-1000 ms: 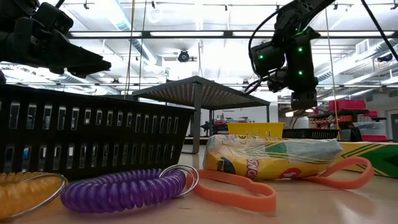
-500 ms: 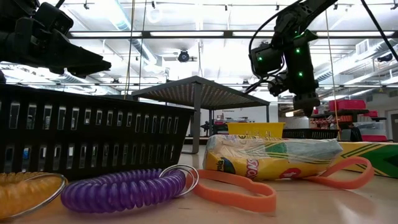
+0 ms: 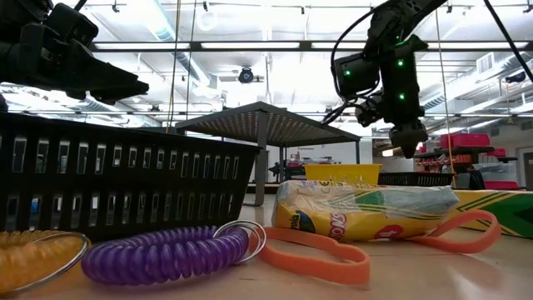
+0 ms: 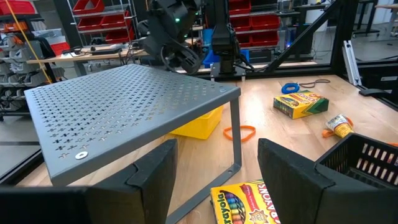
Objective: Pick & Place Office Desk Supplies
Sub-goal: Put the orange rubber band into the top black bin
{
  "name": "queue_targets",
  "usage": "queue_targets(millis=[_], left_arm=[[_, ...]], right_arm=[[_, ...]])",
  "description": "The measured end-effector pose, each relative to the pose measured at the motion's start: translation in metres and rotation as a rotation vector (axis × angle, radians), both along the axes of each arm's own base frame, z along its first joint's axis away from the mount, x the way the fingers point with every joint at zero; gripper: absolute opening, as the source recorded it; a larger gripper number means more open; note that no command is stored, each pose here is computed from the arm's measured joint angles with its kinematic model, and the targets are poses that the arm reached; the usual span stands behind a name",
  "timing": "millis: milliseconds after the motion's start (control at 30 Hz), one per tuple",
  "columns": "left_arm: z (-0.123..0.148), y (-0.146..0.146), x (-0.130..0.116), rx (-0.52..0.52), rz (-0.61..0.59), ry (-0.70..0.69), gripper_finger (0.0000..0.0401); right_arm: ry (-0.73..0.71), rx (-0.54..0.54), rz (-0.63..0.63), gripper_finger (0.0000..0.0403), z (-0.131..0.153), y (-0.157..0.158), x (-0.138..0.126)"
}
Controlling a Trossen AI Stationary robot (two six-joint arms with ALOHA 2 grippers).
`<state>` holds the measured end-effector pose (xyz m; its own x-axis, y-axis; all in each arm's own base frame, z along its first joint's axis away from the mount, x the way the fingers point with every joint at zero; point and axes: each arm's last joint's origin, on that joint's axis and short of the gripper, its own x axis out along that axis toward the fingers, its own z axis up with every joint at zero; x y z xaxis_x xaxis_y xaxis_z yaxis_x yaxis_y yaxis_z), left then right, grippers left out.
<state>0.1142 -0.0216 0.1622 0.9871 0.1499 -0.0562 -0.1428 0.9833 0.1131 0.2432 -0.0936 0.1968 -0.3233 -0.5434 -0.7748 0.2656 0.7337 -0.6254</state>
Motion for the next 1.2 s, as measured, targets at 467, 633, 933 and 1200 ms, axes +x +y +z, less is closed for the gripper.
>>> queue_targets(millis=[467,633,933,1200], left_arm=[[0.000,0.000,0.000,0.000,-0.001,0.000,0.0227],[0.000,0.000,0.000,-0.001,0.000,0.000,0.0227],[0.000,0.000,0.000,-0.001,-0.001,0.000,0.0227],[0.000,0.000,0.000,-0.001,0.000,0.000,0.0227]], right_arm=[[0.097,0.073,0.042,0.0183,0.005,0.070,-0.005],[0.090,0.148,0.094,0.0183,0.004,0.098,-0.005],[-0.072,0.344,0.301,0.0183,-0.005,0.146,0.009],[-0.462,0.559,0.594,0.0183,-0.004,0.190,0.044]])
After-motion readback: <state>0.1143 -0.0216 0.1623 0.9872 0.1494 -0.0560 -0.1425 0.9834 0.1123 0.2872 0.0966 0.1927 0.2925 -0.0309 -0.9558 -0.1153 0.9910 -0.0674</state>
